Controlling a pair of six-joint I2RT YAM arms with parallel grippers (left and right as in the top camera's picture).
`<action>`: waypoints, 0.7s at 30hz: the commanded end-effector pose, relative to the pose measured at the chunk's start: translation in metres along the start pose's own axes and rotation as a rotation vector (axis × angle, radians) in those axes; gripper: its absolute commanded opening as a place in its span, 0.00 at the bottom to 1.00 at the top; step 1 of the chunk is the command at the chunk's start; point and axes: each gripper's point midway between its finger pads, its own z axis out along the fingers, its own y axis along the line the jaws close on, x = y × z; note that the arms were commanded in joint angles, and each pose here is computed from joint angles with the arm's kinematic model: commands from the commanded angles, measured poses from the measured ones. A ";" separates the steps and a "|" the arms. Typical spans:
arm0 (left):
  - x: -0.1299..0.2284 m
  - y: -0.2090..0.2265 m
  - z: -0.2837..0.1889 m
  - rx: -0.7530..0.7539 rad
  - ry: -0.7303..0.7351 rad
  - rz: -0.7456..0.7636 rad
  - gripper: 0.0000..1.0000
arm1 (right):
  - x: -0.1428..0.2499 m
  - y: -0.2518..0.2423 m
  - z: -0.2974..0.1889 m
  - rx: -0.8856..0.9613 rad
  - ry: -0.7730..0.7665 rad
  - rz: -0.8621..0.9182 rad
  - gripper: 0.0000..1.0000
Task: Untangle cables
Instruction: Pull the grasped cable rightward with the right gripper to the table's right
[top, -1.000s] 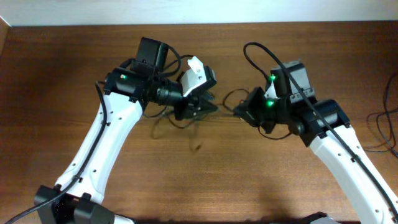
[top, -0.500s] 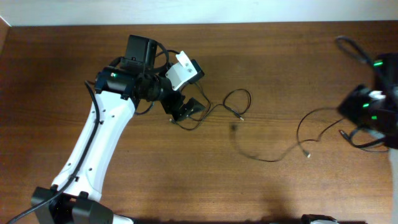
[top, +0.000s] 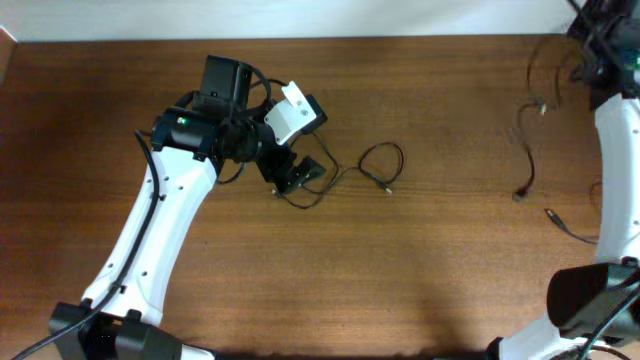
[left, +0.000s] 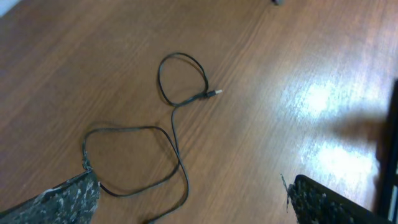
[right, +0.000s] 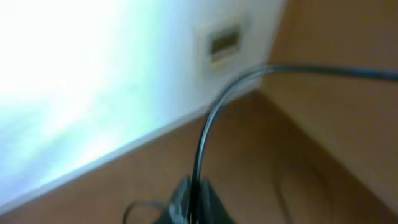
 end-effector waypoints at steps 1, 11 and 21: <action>-0.007 -0.002 -0.008 -0.010 -0.024 0.006 0.99 | -0.052 0.005 -0.012 -0.120 -0.171 -0.056 0.04; -0.007 -0.002 -0.008 -0.010 -0.024 0.006 0.99 | 0.221 -0.066 0.165 0.054 0.544 -0.186 0.09; -0.007 -0.002 -0.008 -0.010 -0.024 0.006 0.99 | 0.106 -0.052 0.057 -0.055 0.441 -0.063 0.98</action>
